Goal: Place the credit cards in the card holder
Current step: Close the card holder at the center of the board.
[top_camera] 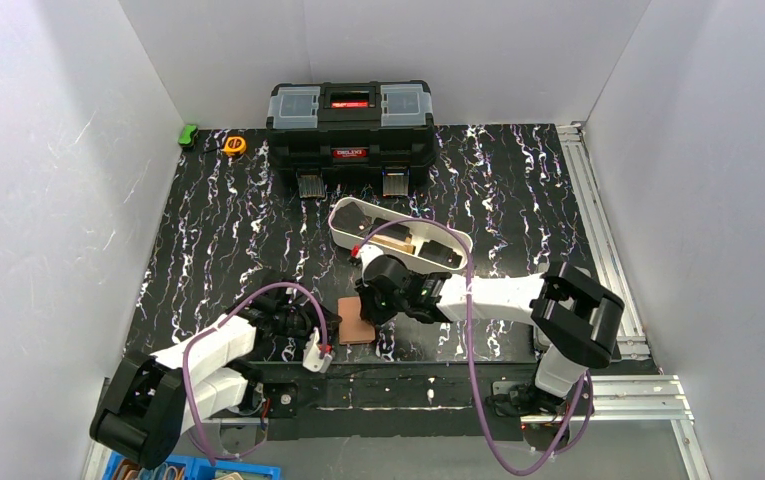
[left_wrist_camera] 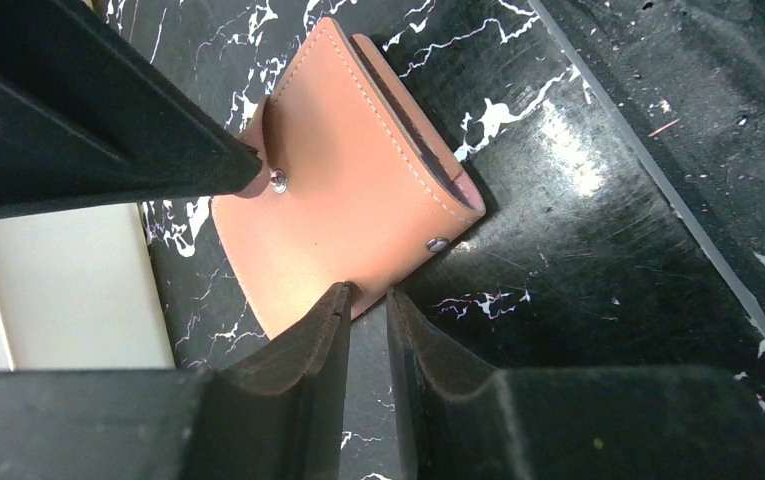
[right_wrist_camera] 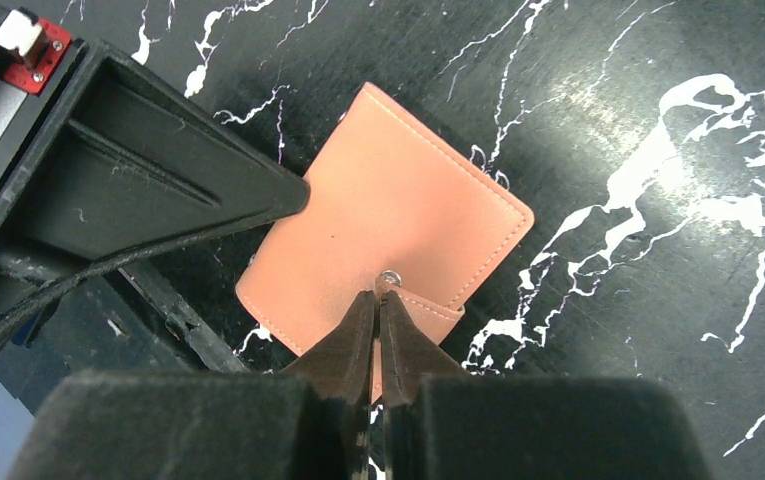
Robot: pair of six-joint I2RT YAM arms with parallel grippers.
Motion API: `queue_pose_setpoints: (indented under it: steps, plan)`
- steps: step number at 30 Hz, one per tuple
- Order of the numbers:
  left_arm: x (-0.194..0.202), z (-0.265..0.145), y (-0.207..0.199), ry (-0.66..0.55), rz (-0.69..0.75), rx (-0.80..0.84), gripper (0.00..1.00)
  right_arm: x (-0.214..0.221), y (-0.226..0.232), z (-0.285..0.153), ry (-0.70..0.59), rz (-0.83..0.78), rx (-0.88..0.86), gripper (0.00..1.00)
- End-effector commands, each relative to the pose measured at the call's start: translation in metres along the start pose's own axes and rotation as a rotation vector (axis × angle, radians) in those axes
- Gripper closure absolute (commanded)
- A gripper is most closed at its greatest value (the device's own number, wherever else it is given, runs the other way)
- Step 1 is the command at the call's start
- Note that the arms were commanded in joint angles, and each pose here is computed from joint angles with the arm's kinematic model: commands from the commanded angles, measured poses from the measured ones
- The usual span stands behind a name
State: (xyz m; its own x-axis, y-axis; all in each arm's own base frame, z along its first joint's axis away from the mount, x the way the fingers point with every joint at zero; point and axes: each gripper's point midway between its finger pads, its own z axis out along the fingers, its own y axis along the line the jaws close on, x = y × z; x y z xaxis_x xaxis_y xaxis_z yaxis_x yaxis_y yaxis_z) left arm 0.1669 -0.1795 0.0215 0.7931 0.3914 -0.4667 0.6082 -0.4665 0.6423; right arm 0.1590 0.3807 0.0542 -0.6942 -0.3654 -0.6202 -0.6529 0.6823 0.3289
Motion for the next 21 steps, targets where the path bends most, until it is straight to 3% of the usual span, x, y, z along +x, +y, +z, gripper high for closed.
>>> queue_pose_setpoints:
  steps: [1,4,14,21]
  plan:
    - [-0.003,0.001,-0.011,-0.006,-0.051,0.034,0.81,-0.005,0.012,0.003,-0.016,-0.047,-0.02,0.87]
    - [-0.003,0.0,-0.011,-0.002,-0.059,0.035,0.81,-0.005,0.015,0.005,-0.014,-0.046,-0.028,0.77]
    - [-0.003,0.0,-0.012,0.003,-0.052,0.04,0.83,-0.014,0.026,0.003,-0.03,-0.052,-0.071,0.6]
    - [-0.003,-0.001,-0.012,0.005,-0.052,0.044,0.84,-0.031,0.021,-0.008,-0.078,-0.076,-0.035,0.56]
